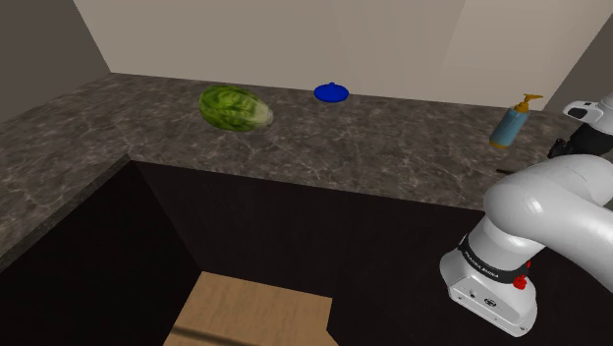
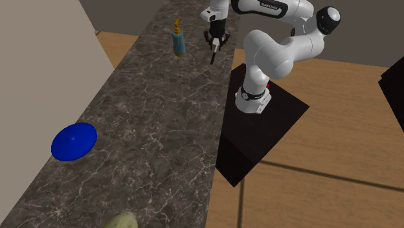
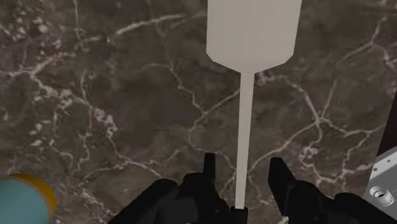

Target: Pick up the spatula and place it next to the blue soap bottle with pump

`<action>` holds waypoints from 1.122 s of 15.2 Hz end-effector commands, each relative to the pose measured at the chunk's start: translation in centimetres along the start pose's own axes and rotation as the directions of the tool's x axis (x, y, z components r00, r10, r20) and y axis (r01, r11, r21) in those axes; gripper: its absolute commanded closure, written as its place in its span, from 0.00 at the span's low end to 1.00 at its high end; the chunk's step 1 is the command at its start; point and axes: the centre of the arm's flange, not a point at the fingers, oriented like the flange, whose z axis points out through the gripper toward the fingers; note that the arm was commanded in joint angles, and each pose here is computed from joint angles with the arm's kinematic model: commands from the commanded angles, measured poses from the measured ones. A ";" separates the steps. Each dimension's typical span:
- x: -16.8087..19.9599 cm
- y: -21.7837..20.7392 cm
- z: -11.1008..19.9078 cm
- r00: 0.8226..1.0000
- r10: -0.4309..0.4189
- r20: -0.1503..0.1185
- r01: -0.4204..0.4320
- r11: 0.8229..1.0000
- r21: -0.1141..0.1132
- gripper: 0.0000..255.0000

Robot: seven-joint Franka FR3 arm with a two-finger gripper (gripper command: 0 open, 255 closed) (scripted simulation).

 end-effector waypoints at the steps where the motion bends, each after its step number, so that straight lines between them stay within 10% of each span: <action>1: 0.0 0.0 0.0 1.000 0.000 0.000 0.000 1.000 0.000 0.00; 17: 0.0 0.0 -5.0 1.000 0.000 0.000 0.000 1.000 0.000 0.00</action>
